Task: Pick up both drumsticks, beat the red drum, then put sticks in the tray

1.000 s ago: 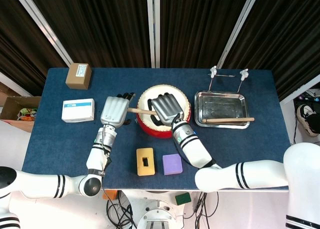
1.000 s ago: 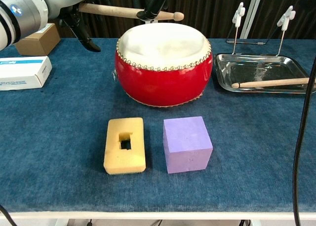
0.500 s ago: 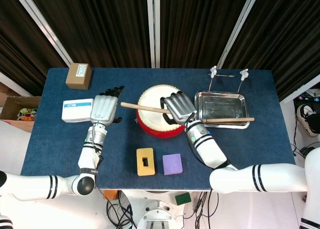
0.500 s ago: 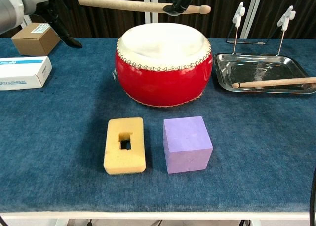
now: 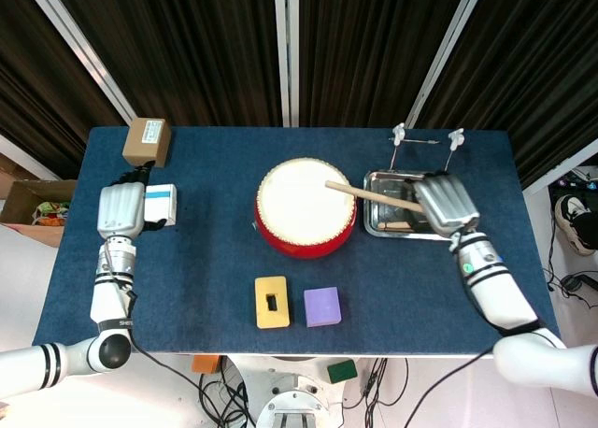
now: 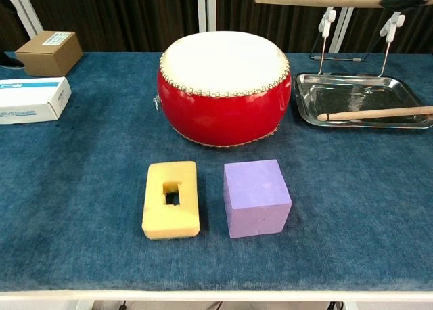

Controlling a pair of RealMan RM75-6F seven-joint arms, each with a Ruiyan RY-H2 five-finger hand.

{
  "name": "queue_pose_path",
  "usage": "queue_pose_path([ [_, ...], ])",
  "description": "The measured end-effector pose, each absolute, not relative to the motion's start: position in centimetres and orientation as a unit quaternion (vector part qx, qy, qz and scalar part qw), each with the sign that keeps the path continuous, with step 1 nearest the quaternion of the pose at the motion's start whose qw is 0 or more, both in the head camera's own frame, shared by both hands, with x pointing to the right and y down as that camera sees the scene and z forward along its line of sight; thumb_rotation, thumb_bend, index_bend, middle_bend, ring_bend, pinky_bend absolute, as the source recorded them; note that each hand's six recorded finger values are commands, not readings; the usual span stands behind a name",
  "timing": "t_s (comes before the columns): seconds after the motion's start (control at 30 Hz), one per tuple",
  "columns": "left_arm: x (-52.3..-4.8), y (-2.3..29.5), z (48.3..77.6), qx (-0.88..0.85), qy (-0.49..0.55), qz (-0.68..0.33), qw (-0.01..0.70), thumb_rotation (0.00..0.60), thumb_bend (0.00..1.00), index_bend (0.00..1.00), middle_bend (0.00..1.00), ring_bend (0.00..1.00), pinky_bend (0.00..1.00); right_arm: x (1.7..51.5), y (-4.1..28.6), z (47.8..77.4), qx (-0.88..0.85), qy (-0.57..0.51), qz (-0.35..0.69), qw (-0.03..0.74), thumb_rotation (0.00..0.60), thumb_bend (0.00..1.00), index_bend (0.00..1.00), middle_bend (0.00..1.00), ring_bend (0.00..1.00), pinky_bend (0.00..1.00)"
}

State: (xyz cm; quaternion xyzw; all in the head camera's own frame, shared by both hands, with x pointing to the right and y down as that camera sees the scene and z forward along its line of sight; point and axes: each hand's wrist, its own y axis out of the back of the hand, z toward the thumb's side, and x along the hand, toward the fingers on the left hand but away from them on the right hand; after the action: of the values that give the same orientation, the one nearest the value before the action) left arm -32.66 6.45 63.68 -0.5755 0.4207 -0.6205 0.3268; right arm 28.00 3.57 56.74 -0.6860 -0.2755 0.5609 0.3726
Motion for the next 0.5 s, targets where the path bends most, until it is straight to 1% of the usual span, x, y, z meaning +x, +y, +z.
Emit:
queue_pose_path([
  [0.1,-34.7,7.2,63.6,-0.565,0.435,-0.626,0.315,0.600,0.00,0.11,0.18,0.22,0.38,32.0,4.6,56.9,-0.672,-0.270,0.590,0.357,0.600,0.68,0.74,0.63,0.38,0.36],
  [0.27,-37.3,8.7,63.6,-0.554,0.455,-0.630,0.298,0.600,0.00,0.11,0.18,0.22,0.38,35.9,5.2,58.4,-0.655,-0.247,0.625,0.346,0.600,0.68,0.74,0.63,0.38,0.36],
  [0.33,-37.9,9.1,63.6,-0.552,0.459,-0.631,0.293,0.600,0.00,0.11,0.18,0.22,0.38,36.8,5.2,59.2,-0.650,-0.236,0.635,0.345,0.600,0.68,0.74,0.63,0.38,0.36],
  [0.5,-38.2,9.9,64.0,-0.556,0.464,-0.631,0.280,0.600,0.00,0.11,0.18,0.22,0.38,37.5,5.1,62.8,-0.646,-0.209,0.648,0.345,0.600,0.68,0.74,0.63,0.38,0.38],
])
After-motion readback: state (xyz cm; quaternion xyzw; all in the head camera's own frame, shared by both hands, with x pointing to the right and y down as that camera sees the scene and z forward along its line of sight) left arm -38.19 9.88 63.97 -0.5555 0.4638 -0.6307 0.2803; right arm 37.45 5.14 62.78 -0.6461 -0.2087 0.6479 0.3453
